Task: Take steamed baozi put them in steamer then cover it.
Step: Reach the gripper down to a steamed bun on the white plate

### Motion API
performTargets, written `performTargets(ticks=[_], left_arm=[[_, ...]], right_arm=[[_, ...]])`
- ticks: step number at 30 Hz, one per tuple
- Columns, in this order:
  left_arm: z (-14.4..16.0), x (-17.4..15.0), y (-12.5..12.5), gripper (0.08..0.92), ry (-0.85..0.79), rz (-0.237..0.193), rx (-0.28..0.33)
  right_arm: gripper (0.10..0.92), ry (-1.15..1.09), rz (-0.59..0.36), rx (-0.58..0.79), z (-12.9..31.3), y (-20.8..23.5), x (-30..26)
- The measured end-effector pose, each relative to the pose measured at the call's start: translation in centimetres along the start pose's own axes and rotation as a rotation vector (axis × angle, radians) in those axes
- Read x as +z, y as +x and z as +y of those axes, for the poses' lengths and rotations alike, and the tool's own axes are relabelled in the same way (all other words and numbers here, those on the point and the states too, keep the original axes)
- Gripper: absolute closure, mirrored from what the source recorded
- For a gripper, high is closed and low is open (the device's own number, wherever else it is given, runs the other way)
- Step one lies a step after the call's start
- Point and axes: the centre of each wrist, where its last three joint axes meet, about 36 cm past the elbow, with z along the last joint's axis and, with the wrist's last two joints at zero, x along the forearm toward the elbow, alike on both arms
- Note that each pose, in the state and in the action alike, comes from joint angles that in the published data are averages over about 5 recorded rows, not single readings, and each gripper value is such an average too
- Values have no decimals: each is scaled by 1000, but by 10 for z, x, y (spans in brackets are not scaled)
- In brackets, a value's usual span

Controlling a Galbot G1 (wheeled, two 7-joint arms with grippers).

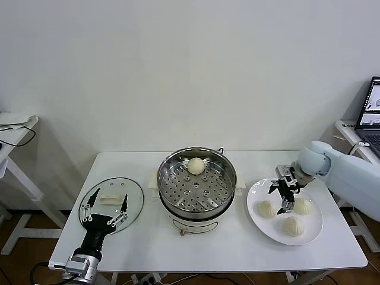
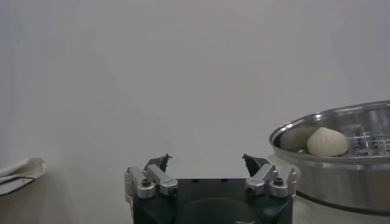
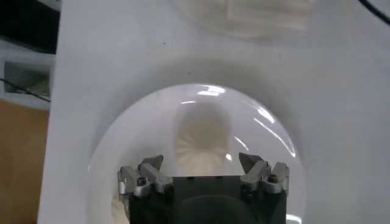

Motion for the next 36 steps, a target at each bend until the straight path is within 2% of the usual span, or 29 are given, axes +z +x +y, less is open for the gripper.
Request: performTargets(ticks=[17,25,36], left_arm=[[-1,3,0,177,2,7,2],[-1,3,-1,177,1,6,0],[-2,4,-1,177,3,6,-2]], right_arm=[[210,-45,-2,17,-1,-32,-1],[358,-47,-1,15,0,-36,-2],[386,-51,-1,14,1,-32,1]])
